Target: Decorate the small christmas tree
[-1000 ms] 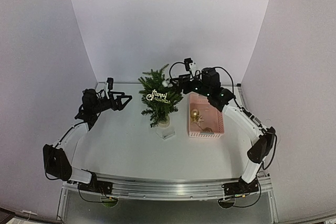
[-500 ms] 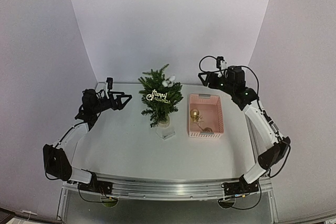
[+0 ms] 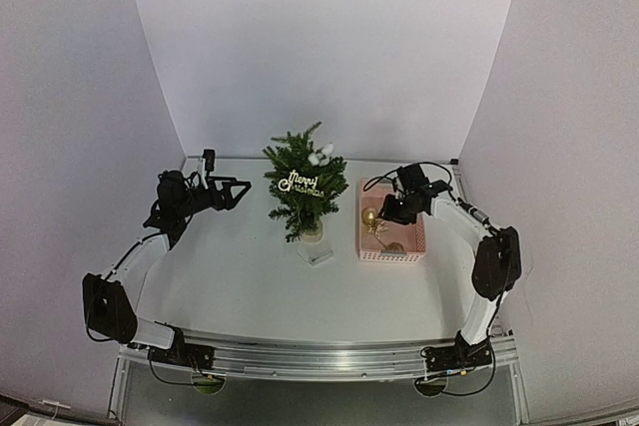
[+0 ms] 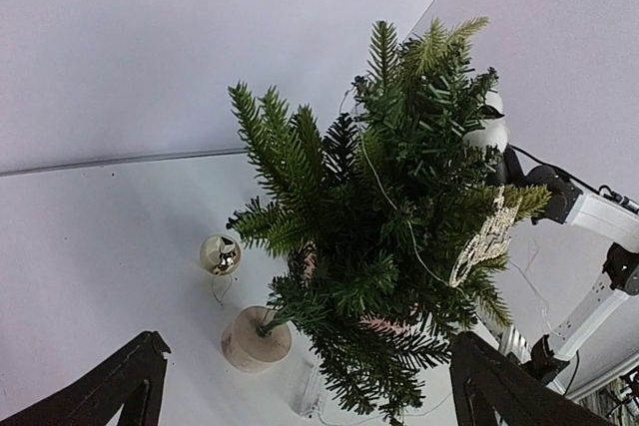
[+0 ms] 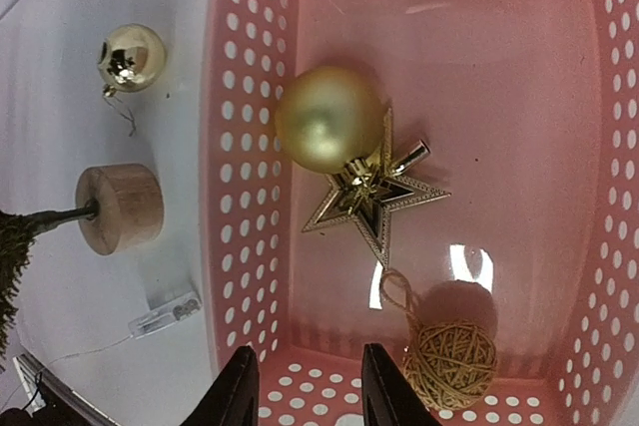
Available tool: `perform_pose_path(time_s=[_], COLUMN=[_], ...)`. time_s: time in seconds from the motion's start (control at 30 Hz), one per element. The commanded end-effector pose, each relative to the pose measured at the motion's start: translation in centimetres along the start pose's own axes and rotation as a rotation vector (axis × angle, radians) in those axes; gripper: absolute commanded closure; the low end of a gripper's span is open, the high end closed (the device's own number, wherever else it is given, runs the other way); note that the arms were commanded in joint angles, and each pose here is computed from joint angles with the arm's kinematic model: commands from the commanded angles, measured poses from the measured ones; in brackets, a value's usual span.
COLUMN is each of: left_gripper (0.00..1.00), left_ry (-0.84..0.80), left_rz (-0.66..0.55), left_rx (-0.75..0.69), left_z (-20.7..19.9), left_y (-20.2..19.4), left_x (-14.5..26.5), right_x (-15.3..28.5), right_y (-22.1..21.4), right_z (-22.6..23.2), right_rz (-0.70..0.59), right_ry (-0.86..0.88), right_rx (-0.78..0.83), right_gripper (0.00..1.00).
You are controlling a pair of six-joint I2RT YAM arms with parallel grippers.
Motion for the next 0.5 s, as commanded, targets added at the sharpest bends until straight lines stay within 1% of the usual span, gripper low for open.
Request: perform_pose_path(time_s=[0.0,0.17,0.33,0.47], left_gripper=[0.01,0.0,0.0,0.0], left_ry=[0.007,0.005,0.001,0.001], left_rz=[-0.017,-0.015,-0.007,-0.008], left_rx=[-0.007,-0.008,0.002,0.001], left_z=[0.3,0.4,0.6,0.6], left_y=[0.6,0.6,0.6,0.6], left_x=[-0.2,-0.4,-0.7,-0.7], right_x=[-2.3,-5.2,-7.2,-8.1], right_y=[-0.2,-0.5,0.0,0.3], right_z=[0.6,-0.2,-0.3,-0.7], right_rz=[0.046,0.081,0.101,0.099], right_ry=[-0.039,-0.103,-0.106,-0.13], right_rx=[-0.096,-0.135,-0.132,-0.117], right_gripper=[0.66,0.65,0.67,0.75])
Point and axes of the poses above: each gripper's point midway between its finger pads, its own x axis back along the fingers, its own z axis along the line the jaws close on, y = z × x, the point moved 7 cm from there along x, back along the fingers, and after that the axes turned 9 degrees about x, right-handed, at the moved point
